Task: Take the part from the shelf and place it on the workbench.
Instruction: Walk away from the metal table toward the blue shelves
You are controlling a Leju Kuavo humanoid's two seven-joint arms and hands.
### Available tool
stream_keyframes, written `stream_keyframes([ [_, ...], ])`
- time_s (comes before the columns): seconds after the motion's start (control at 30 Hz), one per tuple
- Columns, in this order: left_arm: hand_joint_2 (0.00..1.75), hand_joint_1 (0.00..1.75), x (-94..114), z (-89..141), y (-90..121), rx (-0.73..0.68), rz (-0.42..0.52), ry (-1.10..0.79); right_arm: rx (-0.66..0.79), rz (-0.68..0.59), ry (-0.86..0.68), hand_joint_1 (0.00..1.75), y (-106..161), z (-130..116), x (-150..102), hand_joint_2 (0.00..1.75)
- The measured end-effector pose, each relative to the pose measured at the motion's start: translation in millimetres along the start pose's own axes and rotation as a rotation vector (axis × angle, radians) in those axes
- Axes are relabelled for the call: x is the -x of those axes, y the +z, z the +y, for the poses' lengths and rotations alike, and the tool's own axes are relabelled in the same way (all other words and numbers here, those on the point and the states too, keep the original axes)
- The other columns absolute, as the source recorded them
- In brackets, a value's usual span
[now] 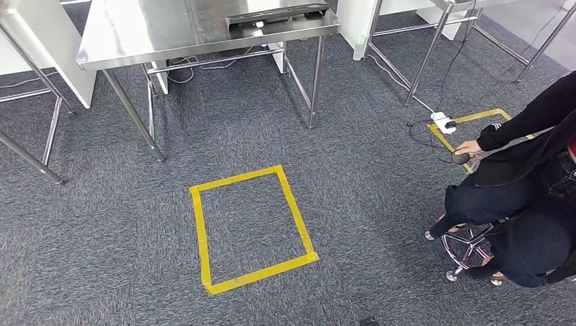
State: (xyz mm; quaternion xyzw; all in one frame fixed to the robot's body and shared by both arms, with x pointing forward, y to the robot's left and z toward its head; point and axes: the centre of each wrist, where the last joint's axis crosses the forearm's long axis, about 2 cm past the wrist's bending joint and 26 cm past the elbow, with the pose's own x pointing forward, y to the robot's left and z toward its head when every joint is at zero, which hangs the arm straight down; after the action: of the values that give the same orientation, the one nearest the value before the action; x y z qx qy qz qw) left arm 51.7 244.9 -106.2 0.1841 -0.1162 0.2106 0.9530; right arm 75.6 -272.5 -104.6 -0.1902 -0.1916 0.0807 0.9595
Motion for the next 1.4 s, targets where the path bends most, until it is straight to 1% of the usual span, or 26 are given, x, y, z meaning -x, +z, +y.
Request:
stream_keyframes([
  [0.37, 0.00, 0.00, 1.7, -0.5, 0.7, -0.009, 0.010, 0.004, -0.001, -0.007, 0.004, 0.00, -1.2, -1.4, -3.0, 0.00],
  [0.93, 0.00, 0.00, 5.0, -5.3, 3.9, 0.001, 0.021, 0.003, -0.001, 0.015, -0.042, 0.00, -4.0, -7.1, -3.5, 0.00],
  [1.07, 0.00, 0.00, 3.5, -3.9, 2.9, -0.003, 0.022, 0.002, -0.004, 0.008, -0.052, 0.00, -4.6, -6.3, -8.4, 0.00],
  [1.4, 0.00, 0.00, 4.2, -3.3, 2.7, -0.005, 0.025, 0.003, -0.003, 0.013, -0.058, 0.00, -4.9, -6.7, -9.6, 0.00],
])
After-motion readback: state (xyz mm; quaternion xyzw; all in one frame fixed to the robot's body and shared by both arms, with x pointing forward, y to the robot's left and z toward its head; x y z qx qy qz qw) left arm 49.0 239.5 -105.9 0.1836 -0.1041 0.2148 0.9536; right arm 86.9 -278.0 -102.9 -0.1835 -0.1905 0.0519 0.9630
